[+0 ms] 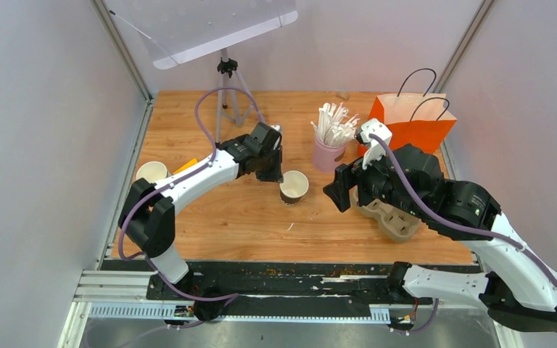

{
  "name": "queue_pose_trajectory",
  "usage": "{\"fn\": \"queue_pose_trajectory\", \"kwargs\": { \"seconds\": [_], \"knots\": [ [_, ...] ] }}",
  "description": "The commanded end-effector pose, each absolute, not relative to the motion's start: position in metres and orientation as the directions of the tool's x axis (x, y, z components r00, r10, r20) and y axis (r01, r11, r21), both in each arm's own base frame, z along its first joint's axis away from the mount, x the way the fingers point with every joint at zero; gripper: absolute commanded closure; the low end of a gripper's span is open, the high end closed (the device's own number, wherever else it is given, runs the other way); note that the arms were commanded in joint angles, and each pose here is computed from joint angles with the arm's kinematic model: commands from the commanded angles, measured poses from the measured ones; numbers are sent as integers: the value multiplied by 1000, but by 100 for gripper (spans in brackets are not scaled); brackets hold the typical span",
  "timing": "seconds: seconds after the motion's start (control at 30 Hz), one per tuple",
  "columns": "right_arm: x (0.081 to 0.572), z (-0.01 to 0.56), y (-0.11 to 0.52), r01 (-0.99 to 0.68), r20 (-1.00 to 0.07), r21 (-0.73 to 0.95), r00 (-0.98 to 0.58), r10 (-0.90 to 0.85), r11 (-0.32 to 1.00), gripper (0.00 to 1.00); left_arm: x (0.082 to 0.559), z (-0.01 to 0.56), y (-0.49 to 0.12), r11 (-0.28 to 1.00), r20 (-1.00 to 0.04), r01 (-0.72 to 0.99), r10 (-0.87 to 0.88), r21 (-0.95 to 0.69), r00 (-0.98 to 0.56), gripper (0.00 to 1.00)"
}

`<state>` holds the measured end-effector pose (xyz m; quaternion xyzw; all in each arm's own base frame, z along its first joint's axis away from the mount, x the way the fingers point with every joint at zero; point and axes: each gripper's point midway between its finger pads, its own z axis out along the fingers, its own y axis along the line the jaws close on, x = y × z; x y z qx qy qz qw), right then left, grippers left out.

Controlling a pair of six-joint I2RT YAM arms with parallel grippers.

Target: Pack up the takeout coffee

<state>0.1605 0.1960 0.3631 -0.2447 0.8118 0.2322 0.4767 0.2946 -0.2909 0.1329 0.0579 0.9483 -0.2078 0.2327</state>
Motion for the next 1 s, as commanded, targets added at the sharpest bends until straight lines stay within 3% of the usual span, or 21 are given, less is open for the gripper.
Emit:
{"fn": "queue_pose_trajectory", "kwargs": {
  "seconds": [0.0,0.17,0.27,0.57,0.97],
  "knots": [
    [163,370,192,-591,-892,160,-430,-141,791,18,301,136,-305,879,-498,244,9,-409,-867,95],
    [162,372,190,-592,-895,155,-423,-141,791,18,300,144,-298,896,-504,229,8,-379,-864,68],
    [161,375,190,-601,-901,159,-413,-135,783,18,312,170,-286,923,-561,239,31,-302,-828,60],
    [156,390,184,-623,-920,157,-374,-115,767,18,352,187,-224,965,-610,224,260,136,-749,59],
    [169,393,189,-555,-914,188,-401,-62,810,20,433,155,-214,911,-564,344,412,228,-716,59]
  ]
}}
